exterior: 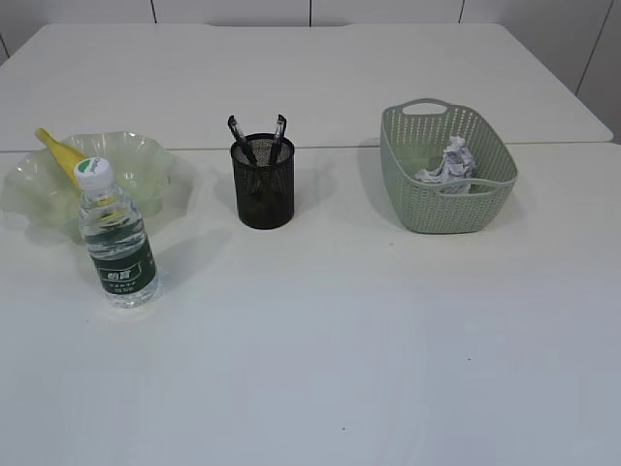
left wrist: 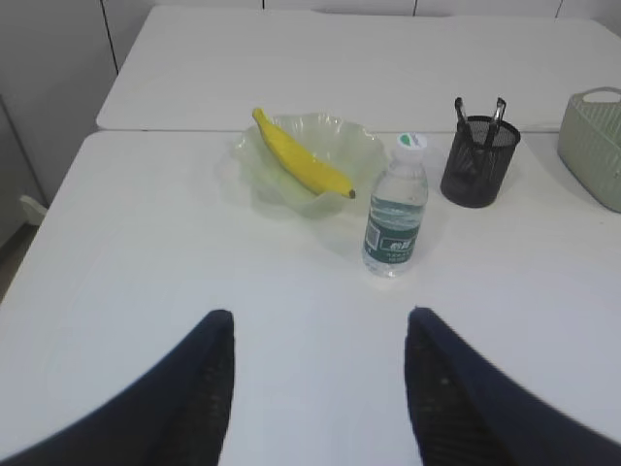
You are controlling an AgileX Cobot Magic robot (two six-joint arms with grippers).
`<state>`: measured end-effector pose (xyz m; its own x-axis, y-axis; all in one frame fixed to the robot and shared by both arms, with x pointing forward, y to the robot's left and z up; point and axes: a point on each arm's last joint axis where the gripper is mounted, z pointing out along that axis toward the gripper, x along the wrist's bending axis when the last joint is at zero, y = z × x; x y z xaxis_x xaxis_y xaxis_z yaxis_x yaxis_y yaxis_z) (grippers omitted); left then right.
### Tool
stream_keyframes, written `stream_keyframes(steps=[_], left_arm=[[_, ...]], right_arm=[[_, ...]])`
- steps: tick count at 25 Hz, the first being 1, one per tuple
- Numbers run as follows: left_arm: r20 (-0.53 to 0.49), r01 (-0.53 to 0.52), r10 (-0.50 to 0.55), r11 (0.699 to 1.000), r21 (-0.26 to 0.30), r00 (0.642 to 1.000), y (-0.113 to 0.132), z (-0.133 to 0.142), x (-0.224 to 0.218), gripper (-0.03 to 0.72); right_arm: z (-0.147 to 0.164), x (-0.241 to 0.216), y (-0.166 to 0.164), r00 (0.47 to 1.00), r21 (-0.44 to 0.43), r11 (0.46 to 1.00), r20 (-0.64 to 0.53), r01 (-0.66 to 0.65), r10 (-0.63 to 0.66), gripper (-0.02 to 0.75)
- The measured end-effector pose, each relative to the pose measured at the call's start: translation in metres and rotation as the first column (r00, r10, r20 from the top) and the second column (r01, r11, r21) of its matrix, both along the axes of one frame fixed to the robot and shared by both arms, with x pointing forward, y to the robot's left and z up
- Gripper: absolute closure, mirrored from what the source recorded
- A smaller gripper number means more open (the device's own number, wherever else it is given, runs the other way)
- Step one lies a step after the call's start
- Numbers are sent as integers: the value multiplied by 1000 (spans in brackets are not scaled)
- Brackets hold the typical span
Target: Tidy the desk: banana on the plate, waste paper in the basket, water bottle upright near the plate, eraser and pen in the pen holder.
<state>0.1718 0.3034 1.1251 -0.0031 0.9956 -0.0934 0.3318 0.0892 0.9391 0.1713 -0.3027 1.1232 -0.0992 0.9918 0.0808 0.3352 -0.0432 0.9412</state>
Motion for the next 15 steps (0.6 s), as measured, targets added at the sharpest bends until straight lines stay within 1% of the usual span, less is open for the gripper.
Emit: stream_keyframes(steps=[3, 5, 8, 10, 12, 15], left_arm=[[-60, 11, -12, 1000, -7, 998, -2, -13, 11, 286], [-101, 11, -12, 1000, -6, 995, -2, -23, 18, 284], [-160, 14, -13, 1000, 1, 987, -2, -37, 27, 272], [-200, 15, -14, 1000, 3, 980, -2, -47, 33, 244], [-229, 15, -13, 1000, 7, 973, -2, -55, 38, 200], [-233, 15, -13, 1000, 8, 972, -2, -64, 46, 161]], right_arm=[[-5, 1, 0, 1000, -4, 1000, -6, -6, 6, 361], [-11, 5, 1, 999, -10, 1000, -32, -8, 8, 361], [-22, 14, 1, 997, -57, 998, -74, -23, 19, 360], [-32, 20, 2, 993, -89, 995, -112, -38, 28, 360], [-43, 28, 3, 987, -100, 994, -159, -47, 30, 360], [-57, 38, 4, 981, -107, 993, -193, -53, 31, 360]])
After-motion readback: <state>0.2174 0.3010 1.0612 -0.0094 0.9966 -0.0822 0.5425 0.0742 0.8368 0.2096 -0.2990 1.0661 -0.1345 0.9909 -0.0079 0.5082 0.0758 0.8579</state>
